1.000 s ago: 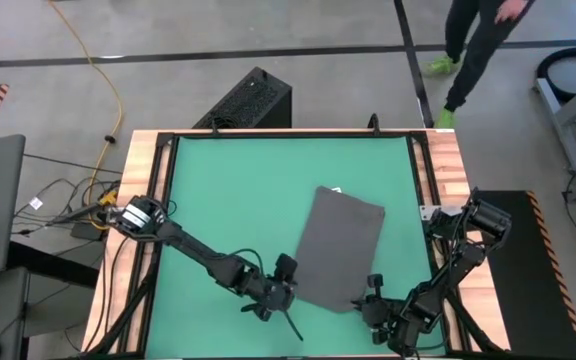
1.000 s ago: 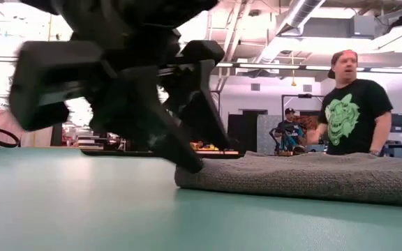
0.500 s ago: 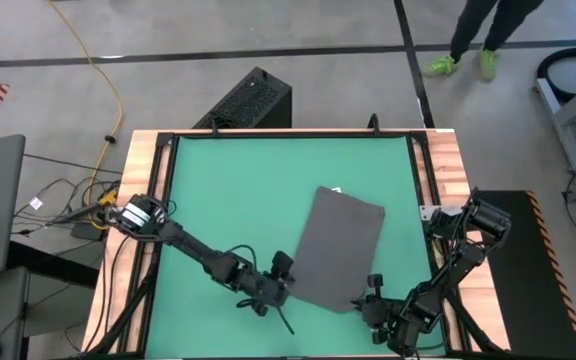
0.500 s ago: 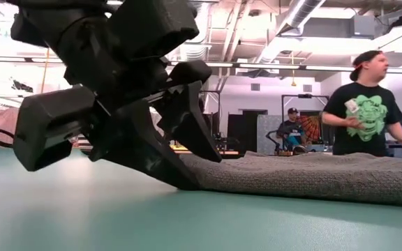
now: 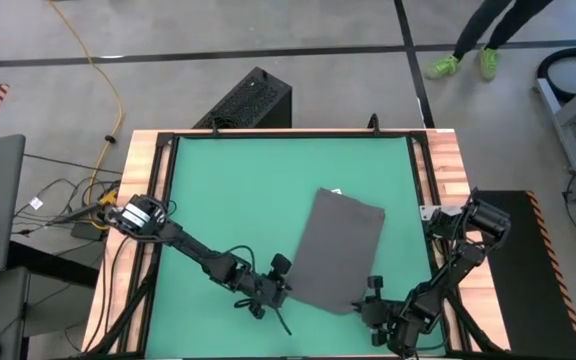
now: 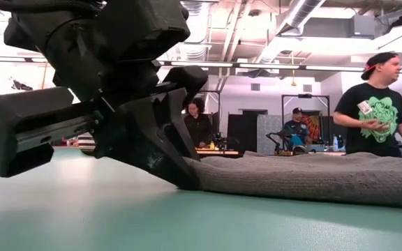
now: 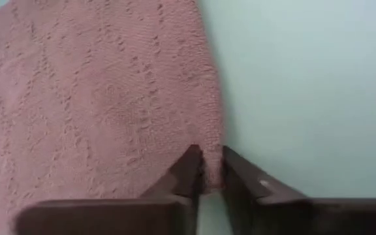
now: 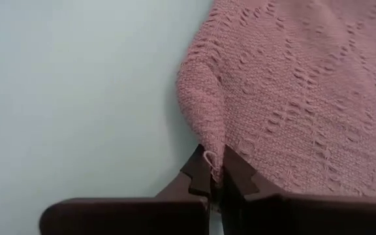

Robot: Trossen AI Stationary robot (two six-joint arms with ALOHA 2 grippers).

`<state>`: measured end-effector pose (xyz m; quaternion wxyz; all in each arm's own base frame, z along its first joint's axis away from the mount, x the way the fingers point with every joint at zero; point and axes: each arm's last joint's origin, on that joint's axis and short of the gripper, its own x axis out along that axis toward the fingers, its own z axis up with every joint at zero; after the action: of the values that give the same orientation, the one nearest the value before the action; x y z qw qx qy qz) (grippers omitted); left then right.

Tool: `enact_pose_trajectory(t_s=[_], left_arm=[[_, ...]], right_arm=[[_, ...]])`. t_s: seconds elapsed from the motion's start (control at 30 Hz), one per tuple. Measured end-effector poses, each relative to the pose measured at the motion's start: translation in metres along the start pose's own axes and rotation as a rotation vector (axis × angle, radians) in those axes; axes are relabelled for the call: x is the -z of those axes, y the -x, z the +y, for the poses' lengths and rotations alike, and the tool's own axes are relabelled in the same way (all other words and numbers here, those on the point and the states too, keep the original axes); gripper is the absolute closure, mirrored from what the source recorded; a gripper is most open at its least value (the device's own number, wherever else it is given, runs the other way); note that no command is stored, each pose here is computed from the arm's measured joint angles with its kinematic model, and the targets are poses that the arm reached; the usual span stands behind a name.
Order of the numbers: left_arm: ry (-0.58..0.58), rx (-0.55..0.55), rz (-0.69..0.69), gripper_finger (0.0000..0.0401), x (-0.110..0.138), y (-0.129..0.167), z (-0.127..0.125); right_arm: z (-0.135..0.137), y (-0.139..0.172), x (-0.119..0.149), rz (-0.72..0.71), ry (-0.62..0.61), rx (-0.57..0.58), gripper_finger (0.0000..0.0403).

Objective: Roll towel
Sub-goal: Roll the gray towel

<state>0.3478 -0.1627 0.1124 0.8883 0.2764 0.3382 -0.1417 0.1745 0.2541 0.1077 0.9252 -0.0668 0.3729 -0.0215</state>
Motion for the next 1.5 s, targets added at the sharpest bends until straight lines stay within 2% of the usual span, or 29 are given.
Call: enact_pose_trajectory(t_s=[0.07, 0.2, 0.37, 0.53, 0.73, 0.87, 1.13, 1.5], left_arm=[[0.021, -0.018, 0.004, 0.0388, 0.000, 0.000, -0.001], [0.077, -0.090, 0.033, 0.0395, -0.003, 0.009, -0.001], [0.186, -0.069, 0.008, 0.0396, -0.017, 0.038, 0.001], [0.292, 0.015, -0.059, 0.0397, -0.031, 0.059, -0.009], [0.376, 0.057, -0.046, 0.0398, -0.030, 0.057, -0.018], [0.429, 0.067, -0.083, 0.0398, -0.033, 0.055, -0.014], [0.484, 0.055, -0.141, 0.0398, -0.034, 0.049, 0.005], [0.512, 0.056, -0.120, 0.0398, -0.027, 0.043, 0.024]], right_arm=[[0.002, 0.000, -0.005, 0.002, -0.003, -0.010, 0.0379], [0.002, -0.005, -0.024, -0.013, 0.020, -0.007, 0.0381], [0.000, -0.012, -0.053, -0.016, 0.026, -0.026, 0.0381], [0.005, -0.008, -0.068, -0.032, -0.046, -0.063, 0.0379], [0.021, 0.007, -0.069, -0.050, -0.188, -0.118, 0.0378], [0.030, 0.016, -0.065, -0.053, -0.273, -0.148, 0.0378], [0.029, 0.018, -0.062, -0.070, -0.340, -0.112, 0.0378], [0.028, 0.024, -0.052, -0.060, -0.575, -0.051, 0.0378]])
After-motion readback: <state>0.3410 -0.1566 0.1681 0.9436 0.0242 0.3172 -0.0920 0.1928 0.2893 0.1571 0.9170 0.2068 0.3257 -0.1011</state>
